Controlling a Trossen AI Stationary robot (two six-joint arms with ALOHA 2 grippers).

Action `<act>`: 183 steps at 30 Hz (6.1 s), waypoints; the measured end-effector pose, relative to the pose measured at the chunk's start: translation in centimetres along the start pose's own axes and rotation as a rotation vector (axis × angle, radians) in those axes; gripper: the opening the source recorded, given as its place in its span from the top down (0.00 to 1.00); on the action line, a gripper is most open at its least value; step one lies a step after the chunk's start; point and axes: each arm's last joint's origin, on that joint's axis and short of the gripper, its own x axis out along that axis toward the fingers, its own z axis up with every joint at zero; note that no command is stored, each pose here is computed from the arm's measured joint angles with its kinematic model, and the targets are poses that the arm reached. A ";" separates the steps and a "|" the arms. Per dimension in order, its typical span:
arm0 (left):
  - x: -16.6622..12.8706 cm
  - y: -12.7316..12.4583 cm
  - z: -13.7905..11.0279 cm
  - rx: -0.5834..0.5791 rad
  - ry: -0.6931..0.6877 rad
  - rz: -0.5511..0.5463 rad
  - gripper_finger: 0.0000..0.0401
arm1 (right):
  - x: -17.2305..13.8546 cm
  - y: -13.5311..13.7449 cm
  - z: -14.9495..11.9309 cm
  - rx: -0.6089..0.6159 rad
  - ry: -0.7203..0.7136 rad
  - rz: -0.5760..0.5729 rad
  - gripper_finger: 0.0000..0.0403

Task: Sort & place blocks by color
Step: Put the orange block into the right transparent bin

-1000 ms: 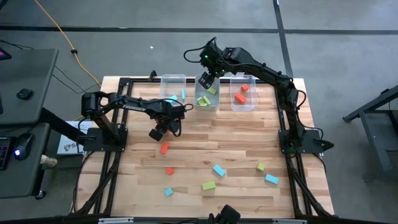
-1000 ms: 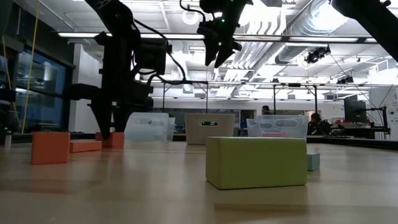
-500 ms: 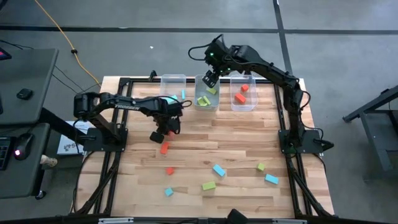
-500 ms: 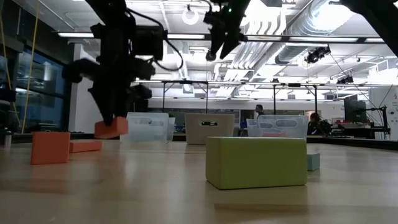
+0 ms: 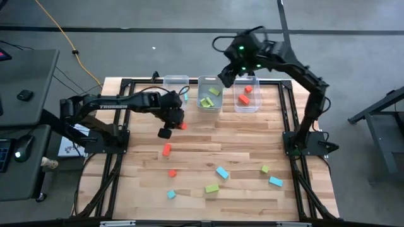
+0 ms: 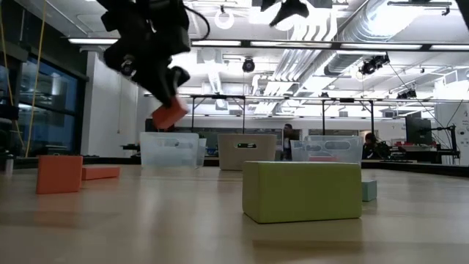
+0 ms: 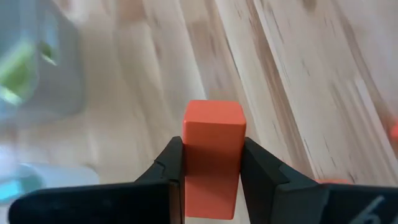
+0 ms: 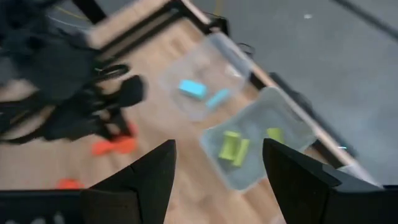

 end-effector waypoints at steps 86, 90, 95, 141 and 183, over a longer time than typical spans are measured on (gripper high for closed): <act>-14.6 5.4 10.4 -0.214 -1.328 0.075 0.82 | -2.3 8.3 0.8 -0.291 -0.349 0.262 0.45; -14.6 5.4 10.3 -0.215 -1.328 0.076 0.82 | -2.1 8.3 0.7 -0.299 -0.337 0.258 0.58; -14.6 5.4 10.3 -0.221 -1.323 0.077 0.81 | -2.0 8.3 0.7 -0.306 -0.335 0.257 0.73; -15.1 7.6 6.7 -0.329 -1.105 0.109 0.44 | -0.4 0.5 -1.7 -0.128 0.037 -0.287 0.73; -12.0 6.7 4.2 -0.435 -0.721 0.057 0.44 | 15.6 -14.1 -16.8 0.324 0.629 -0.376 0.73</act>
